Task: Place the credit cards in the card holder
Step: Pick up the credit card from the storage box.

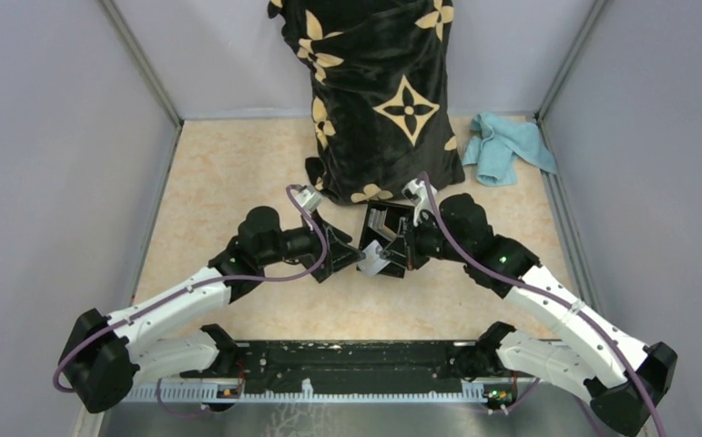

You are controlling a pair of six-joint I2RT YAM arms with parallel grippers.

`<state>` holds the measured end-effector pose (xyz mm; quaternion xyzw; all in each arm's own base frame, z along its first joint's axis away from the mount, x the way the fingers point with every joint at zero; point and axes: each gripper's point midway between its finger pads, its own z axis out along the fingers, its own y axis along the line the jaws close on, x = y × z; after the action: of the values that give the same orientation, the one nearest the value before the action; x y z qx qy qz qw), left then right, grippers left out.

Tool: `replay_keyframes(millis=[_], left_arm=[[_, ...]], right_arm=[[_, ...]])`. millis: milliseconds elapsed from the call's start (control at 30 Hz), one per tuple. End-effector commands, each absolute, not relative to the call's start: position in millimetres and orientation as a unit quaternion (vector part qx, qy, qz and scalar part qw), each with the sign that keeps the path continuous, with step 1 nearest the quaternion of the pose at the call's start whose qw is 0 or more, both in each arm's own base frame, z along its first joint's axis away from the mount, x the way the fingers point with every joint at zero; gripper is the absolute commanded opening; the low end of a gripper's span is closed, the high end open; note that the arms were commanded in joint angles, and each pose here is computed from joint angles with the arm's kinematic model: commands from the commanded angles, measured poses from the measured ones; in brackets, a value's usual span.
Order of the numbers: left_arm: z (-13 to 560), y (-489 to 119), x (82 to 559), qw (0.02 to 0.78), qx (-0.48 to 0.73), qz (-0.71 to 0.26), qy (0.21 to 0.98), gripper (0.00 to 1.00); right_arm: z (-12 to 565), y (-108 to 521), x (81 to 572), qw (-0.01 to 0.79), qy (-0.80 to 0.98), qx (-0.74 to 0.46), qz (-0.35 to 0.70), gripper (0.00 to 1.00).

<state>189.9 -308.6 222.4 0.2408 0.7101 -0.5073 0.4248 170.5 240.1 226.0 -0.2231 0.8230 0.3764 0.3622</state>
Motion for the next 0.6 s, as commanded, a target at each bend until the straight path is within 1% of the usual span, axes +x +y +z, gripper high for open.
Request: replay_keyframes(millis=[0, 133, 200, 267, 367, 400, 467, 533, 567], left_arm=[[238.2, -323.7, 179.3, 0.413, 0.294, -0.534, 0.676, 0.82], [231.6, -328.1, 178.0, 0.399, 0.307, -0.536, 0.677, 0.77], [229.9, -329.5, 174.9, 0.391, 0.315, -0.54, 0.675, 0.72], [226.5, -329.7, 173.3, 0.384, 0.319, -0.541, 0.677, 0.7], [222.6, -329.5, 169.6, 0.374, 0.325, -0.543, 0.678, 0.61], [221.2, -329.3, 168.8, 0.372, 0.326, -0.543, 0.678, 0.56], [221.1, -328.7, 168.3, 0.373, 0.328, -0.543, 0.677, 0.41], [219.0, -328.7, 167.5, 0.37, 0.329, -0.544, 0.678, 0.32], [217.6, -328.9, 167.0, 0.367, 0.33, -0.545, 0.678, 0.25]], right_arm=[[239.9, 260.6, 159.0, 0.349, 0.791, -0.249, 0.436, 0.0], [236.9, 265.9, 157.5, 0.336, 0.789, -0.257, 0.445, 0.0], [235.6, 267.4, 159.5, 0.331, 0.789, -0.258, 0.448, 0.0], [235.5, 268.2, 161.5, 0.326, 0.788, -0.259, 0.454, 0.0], [237.4, 267.5, 167.1, 0.323, 0.785, -0.253, 0.465, 0.0], [236.6, 267.0, 169.0, 0.32, 0.785, -0.251, 0.467, 0.0], [234.8, 265.3, 174.0, 0.317, 0.786, -0.246, 0.47, 0.0], [233.3, 264.9, 176.1, 0.312, 0.784, -0.243, 0.478, 0.0], [232.8, 264.9, 177.3, 0.311, 0.783, -0.241, 0.482, 0.0]])
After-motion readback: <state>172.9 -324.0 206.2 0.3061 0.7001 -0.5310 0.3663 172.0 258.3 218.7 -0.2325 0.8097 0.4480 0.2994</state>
